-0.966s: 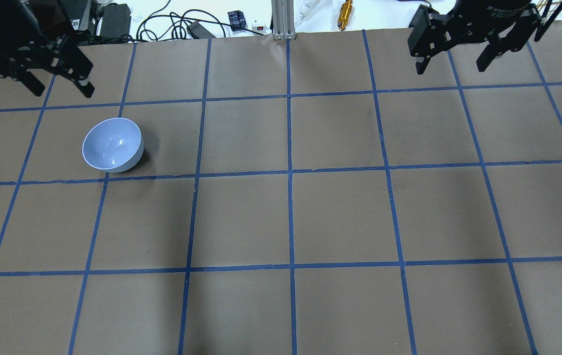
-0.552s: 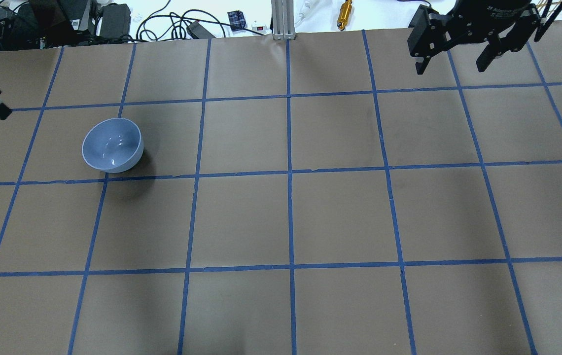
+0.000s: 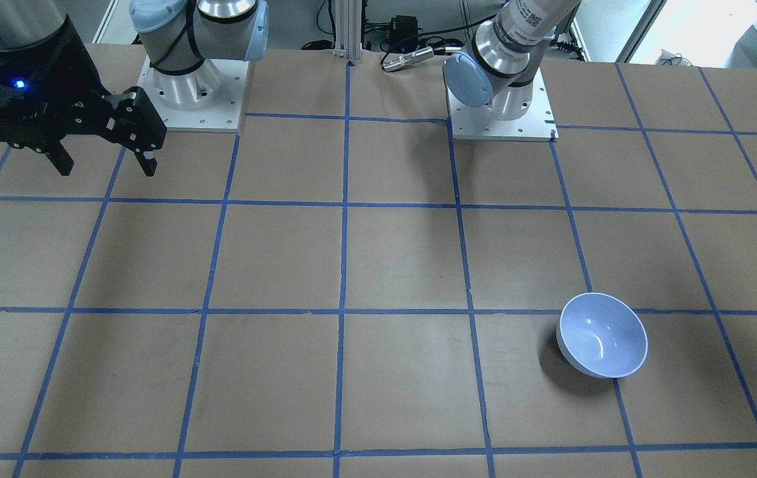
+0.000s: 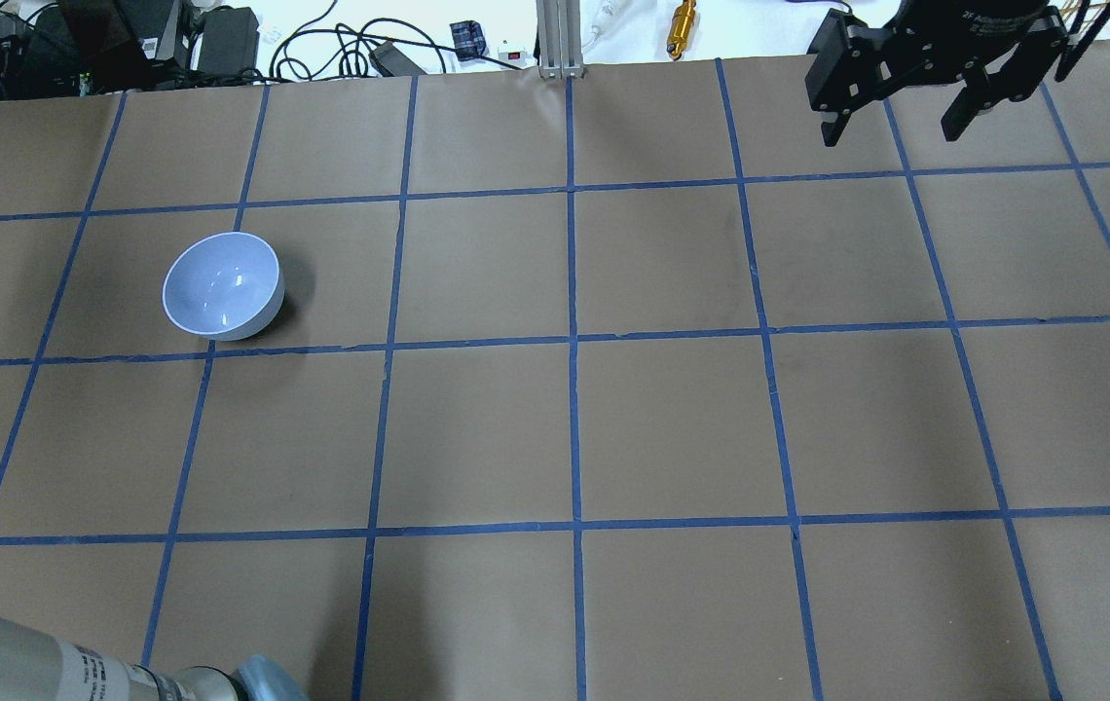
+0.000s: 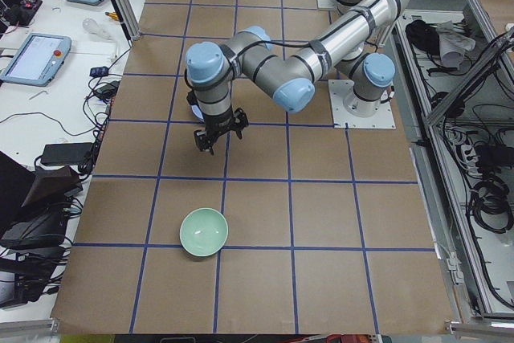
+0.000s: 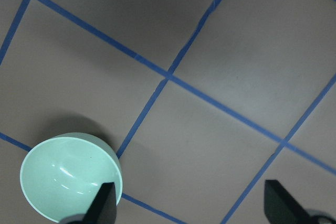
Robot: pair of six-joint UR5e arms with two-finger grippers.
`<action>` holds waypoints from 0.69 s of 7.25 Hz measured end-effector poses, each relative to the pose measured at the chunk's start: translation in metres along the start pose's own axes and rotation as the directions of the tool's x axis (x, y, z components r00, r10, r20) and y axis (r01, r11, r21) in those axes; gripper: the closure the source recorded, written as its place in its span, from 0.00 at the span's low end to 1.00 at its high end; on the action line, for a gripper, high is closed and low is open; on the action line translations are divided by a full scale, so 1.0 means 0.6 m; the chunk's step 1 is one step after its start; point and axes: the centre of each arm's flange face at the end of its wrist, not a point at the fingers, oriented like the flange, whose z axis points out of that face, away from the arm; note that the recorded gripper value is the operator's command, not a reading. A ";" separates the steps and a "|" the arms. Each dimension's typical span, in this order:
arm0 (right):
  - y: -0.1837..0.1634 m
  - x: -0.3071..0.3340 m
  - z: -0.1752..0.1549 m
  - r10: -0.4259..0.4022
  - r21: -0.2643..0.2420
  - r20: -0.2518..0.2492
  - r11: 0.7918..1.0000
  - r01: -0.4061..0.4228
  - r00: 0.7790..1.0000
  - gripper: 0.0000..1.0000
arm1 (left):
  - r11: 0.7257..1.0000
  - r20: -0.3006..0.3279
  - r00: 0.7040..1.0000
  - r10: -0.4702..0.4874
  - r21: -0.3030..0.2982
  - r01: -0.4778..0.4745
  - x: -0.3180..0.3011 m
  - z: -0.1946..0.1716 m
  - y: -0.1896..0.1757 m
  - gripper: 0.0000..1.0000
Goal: Stack green bowl on blue bowl
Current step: 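Lower the left gripper and grasp the rim of the mint-green bowl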
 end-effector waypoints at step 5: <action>0.000 0.000 0.000 0.000 0.000 -0.001 1.000 0.000 1.000 0.00 | 0.896 0.009 0.903 0.430 0.116 -0.428 -0.088 0.245 0.198 0.13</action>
